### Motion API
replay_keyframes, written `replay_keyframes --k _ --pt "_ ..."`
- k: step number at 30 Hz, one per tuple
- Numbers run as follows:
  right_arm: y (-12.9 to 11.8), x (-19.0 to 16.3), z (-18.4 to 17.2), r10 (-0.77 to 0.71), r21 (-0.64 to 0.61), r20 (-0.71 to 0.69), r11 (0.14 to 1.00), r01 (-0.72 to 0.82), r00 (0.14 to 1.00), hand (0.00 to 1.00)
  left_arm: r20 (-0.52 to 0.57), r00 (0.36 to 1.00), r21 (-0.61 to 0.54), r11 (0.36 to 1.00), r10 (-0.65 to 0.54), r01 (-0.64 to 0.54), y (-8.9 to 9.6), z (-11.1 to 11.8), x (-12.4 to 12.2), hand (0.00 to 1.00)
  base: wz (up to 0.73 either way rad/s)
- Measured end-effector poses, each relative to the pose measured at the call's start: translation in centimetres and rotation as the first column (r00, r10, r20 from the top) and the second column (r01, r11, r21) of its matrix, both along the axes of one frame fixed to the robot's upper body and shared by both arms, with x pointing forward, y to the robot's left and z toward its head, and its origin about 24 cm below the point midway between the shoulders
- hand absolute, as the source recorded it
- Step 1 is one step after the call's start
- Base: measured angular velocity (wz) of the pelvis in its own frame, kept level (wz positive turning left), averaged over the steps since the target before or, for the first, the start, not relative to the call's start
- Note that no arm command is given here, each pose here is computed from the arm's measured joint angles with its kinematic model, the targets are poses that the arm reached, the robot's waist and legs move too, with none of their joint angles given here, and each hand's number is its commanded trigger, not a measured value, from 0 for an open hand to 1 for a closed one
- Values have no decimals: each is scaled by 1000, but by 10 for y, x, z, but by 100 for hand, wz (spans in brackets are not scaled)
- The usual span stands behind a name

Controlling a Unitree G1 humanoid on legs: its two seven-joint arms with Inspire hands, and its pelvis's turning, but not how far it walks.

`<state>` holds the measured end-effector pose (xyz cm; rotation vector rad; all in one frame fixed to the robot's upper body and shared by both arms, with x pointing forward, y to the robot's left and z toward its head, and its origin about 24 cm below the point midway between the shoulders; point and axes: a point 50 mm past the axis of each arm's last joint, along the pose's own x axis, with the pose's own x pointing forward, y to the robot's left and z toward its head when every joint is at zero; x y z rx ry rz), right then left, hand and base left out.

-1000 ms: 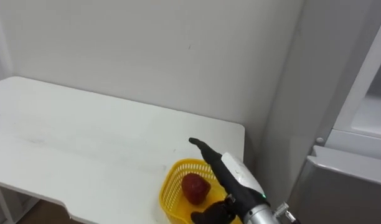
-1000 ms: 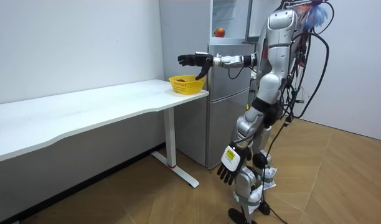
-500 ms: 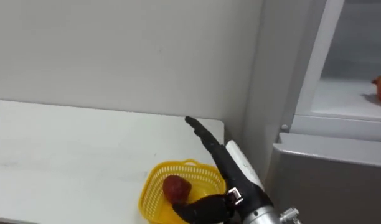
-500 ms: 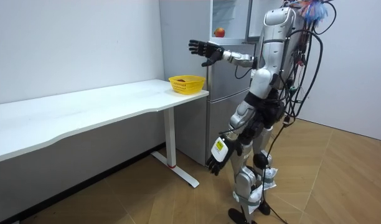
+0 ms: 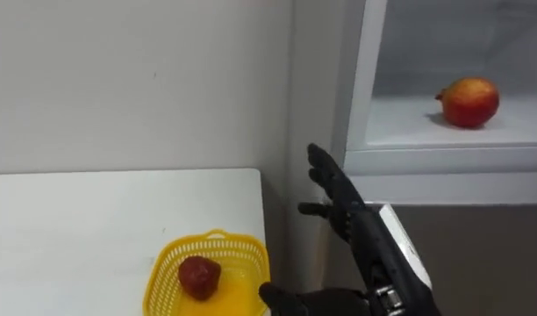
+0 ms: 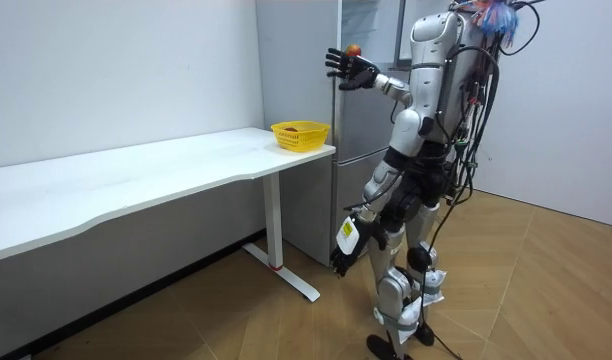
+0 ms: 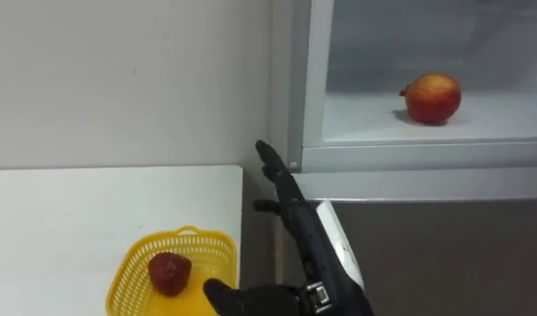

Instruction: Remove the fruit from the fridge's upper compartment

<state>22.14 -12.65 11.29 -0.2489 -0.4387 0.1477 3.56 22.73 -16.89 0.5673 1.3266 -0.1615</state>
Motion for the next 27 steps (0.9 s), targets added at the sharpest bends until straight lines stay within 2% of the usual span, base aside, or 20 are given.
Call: replay_keyframes --k 9,19,27 --pt "-40 -1 19 -280 72 156 960 272 947 0 -34 999 6 1000 12 -12 0 -2 -17 0 -6" --pt "-55 -8 19 -426 108 205 905 412 881 0 -24 1000 3 1000 20 -20 1 -1 -17 0 -1" --pt "-89 -8 30 -566 115 268 822 558 780 0 -28 999 -23 999 31 -32 5 0 -16 0 1"
